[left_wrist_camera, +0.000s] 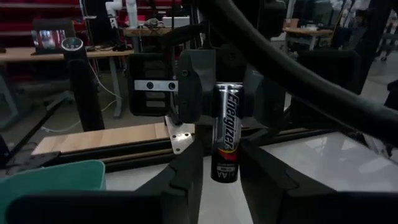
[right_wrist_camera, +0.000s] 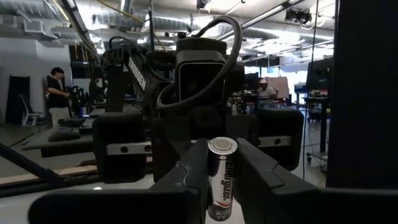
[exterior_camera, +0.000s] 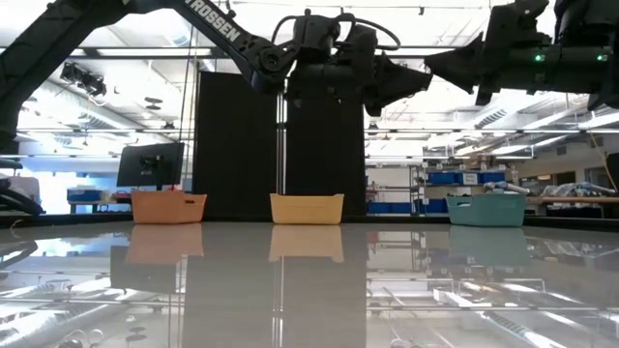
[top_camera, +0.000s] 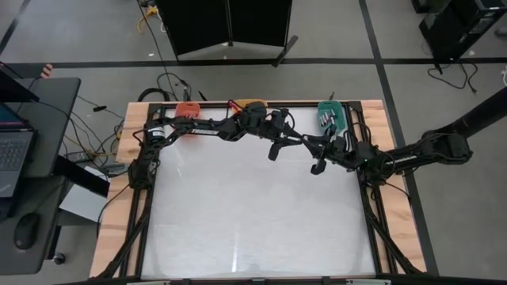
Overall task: Sort batteries
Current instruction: Put the black battery into the green bin
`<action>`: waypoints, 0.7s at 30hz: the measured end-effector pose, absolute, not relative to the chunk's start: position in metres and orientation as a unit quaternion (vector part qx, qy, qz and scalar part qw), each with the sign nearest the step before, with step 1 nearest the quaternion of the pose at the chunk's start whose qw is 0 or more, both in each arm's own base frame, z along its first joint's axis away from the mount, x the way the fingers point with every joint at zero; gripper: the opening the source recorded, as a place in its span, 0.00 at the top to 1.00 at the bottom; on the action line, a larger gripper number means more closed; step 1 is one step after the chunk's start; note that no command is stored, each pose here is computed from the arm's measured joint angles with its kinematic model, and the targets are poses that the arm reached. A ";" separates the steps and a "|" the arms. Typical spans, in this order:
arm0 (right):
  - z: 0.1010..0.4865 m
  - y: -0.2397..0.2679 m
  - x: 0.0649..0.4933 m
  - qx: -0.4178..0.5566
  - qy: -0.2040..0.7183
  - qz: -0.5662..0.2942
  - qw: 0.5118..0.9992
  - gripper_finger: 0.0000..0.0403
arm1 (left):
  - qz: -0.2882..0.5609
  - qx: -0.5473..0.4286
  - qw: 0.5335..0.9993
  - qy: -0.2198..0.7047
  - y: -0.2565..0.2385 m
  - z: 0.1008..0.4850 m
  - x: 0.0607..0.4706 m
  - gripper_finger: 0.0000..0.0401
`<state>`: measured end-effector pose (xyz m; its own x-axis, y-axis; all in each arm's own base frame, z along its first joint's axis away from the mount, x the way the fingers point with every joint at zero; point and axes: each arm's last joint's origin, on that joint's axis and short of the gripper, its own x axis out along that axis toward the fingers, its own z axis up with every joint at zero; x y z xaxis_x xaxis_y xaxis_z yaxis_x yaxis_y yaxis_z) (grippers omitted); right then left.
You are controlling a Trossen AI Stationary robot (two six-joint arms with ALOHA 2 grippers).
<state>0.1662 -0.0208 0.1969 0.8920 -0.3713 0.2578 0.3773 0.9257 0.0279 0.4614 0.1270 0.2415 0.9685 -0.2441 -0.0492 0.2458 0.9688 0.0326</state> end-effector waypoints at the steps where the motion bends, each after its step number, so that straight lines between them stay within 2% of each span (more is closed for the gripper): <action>1: 0.197 -0.021 0.166 -0.012 -0.131 -0.193 0.972 0.84 | -0.124 0.025 0.992 0.023 0.127 0.241 0.461 0.75; 8: 0.198 -0.021 0.166 -0.023 -0.132 -0.194 0.972 0.84 | -0.107 0.058 0.992 0.036 0.126 0.235 0.456 0.87; 16: 0.196 -0.021 0.168 -0.024 -0.125 -0.190 0.973 0.84 | -0.039 0.102 0.994 0.010 0.115 0.242 0.423 0.88; 21: 0.200 -0.022 0.167 -0.023 -0.139 -0.197 0.970 0.84 | -0.004 0.104 0.994 0.039 0.111 0.236 0.388 0.90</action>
<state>0.1666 -0.0216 0.1996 0.8834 -0.3768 0.2786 0.3894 0.9210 0.0109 0.3884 0.1107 0.2358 0.9969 0.0003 -0.0783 0.0160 0.9782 0.2069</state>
